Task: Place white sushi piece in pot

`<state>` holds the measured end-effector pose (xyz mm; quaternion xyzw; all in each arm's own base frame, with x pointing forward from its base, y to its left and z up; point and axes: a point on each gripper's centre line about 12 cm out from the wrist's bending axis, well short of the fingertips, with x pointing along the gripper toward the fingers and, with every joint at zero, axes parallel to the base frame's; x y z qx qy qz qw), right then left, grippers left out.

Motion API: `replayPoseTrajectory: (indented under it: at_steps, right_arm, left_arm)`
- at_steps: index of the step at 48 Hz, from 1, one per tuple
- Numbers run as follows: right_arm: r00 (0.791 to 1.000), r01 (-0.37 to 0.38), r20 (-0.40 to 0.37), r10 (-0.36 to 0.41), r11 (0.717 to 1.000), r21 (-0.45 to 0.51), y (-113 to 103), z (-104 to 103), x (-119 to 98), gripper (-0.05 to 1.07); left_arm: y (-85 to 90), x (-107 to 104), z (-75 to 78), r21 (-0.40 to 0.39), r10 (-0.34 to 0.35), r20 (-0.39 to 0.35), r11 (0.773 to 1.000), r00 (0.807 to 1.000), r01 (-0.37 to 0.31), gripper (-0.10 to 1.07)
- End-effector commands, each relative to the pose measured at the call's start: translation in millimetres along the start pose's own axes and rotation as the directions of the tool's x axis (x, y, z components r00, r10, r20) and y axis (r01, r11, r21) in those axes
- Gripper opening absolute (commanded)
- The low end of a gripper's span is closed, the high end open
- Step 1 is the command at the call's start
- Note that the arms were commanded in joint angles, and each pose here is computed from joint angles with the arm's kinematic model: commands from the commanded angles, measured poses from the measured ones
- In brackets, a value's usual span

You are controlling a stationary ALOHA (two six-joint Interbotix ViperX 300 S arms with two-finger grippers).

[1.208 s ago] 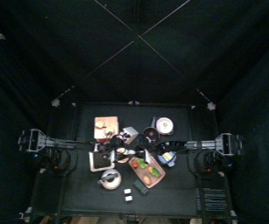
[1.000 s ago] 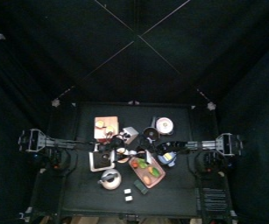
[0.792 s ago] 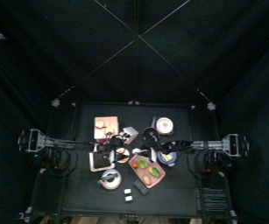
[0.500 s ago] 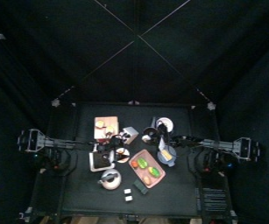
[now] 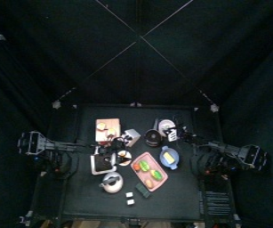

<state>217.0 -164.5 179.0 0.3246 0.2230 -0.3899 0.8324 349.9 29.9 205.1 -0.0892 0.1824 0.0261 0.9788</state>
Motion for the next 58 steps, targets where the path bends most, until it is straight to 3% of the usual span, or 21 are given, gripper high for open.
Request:
replayPoseTrajectory:
  at_steps: [1, 16, 58]
  right_arm:
    - [1.000, -0.007, 0.023, 0.007, 1.000, 0.002, 3.6, 9.6, -0.5, 0.69]
    - [0.999, 0.033, 0.013, -0.033, 0.999, 0.012, -2.2, 8.8, 0.5, 0.90]
    - [0.999, 0.035, 0.010, -0.035, 0.999, 0.005, 0.1, 9.2, 1.2, 0.90]
  left_arm:
    - [-0.5, -1.1, 8.1, 0.004, -0.004, 0.028, 1.000, 1.000, 0.004, 0.94]
    - [-0.4, -0.8, 7.7, 0.004, -0.004, 0.027, 1.000, 1.000, 0.004, 0.94]
    - [-2.0, -4.2, 9.8, 0.010, 0.007, 0.002, 1.000, 1.000, -0.007, 0.94]
